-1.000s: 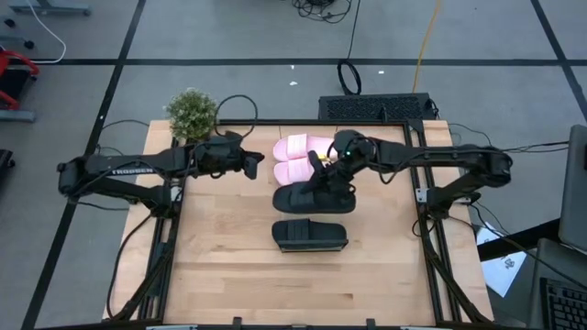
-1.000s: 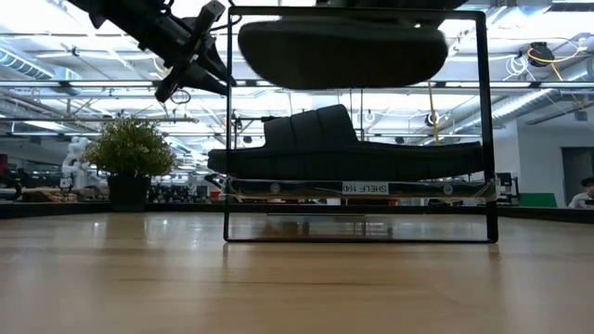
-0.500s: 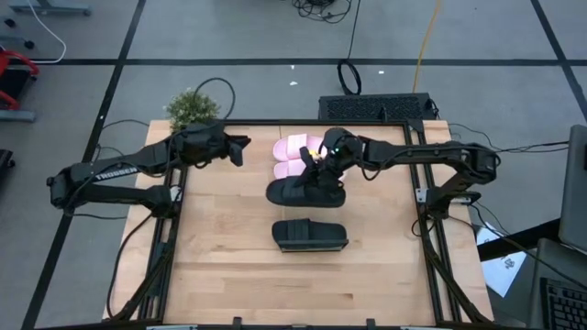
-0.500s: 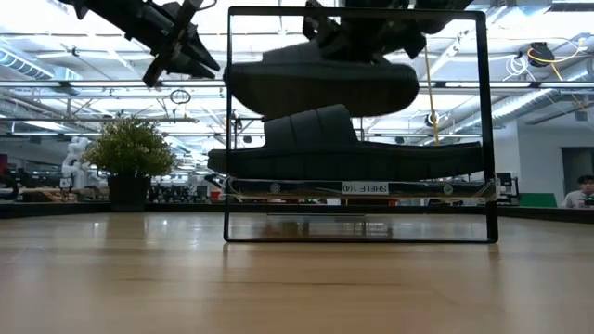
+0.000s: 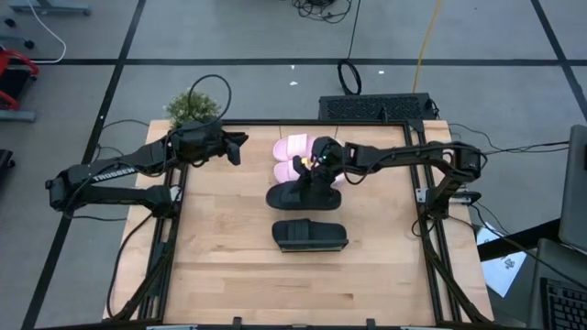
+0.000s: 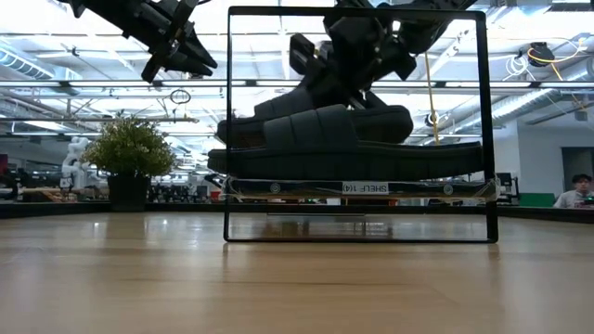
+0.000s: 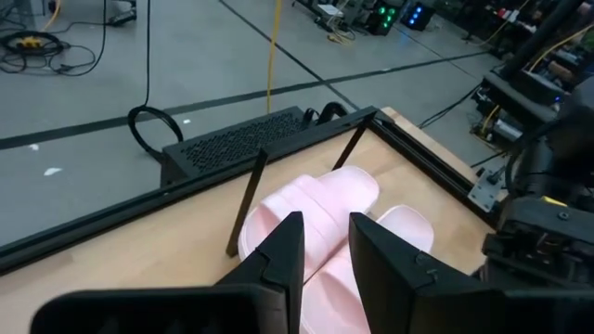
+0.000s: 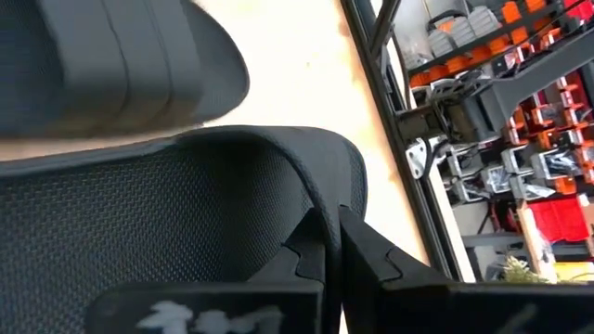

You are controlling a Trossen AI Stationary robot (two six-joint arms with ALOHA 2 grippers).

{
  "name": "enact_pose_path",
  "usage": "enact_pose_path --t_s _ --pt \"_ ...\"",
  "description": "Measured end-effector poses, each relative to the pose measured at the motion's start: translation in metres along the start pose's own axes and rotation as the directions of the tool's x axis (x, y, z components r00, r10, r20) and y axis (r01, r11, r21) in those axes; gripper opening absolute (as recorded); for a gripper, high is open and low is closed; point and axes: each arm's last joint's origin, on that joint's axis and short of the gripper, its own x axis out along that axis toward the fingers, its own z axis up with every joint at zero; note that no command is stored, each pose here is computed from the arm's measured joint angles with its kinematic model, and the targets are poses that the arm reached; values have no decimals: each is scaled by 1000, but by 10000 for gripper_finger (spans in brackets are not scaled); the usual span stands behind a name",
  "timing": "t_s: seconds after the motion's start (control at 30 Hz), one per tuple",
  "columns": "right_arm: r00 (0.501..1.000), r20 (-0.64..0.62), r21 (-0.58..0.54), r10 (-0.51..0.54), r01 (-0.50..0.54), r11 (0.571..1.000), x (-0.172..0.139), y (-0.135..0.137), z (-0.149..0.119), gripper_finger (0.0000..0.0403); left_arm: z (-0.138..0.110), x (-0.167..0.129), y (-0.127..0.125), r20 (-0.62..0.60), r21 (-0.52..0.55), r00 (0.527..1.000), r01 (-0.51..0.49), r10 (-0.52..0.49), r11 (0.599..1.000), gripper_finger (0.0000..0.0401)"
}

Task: Pick and place slides into the shelf
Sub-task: Put the black slipper on the shelf

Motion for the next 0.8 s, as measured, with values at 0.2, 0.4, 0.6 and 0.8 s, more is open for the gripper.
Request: enact_pose_path --t_s 0.2,0.4,0.6,0.8 --pt "1000 22 29 18 -19 999 5 3 9 0 0 0 0 4 3 1000 -7 7 1000 83" --pt "998 29 38 56 -57 998 8 8 14 0 0 0 0 4 4 1000 -7 7 1000 83" --pt "998 22 63 60 -62 996 7 8 12 0 0 0 0 4 15 1000 -7 7 1000 83" --pt "998 22 73 66 -67 995 7 9 12 0 0 0 0 4 28 1000 -7 7 1000 83"
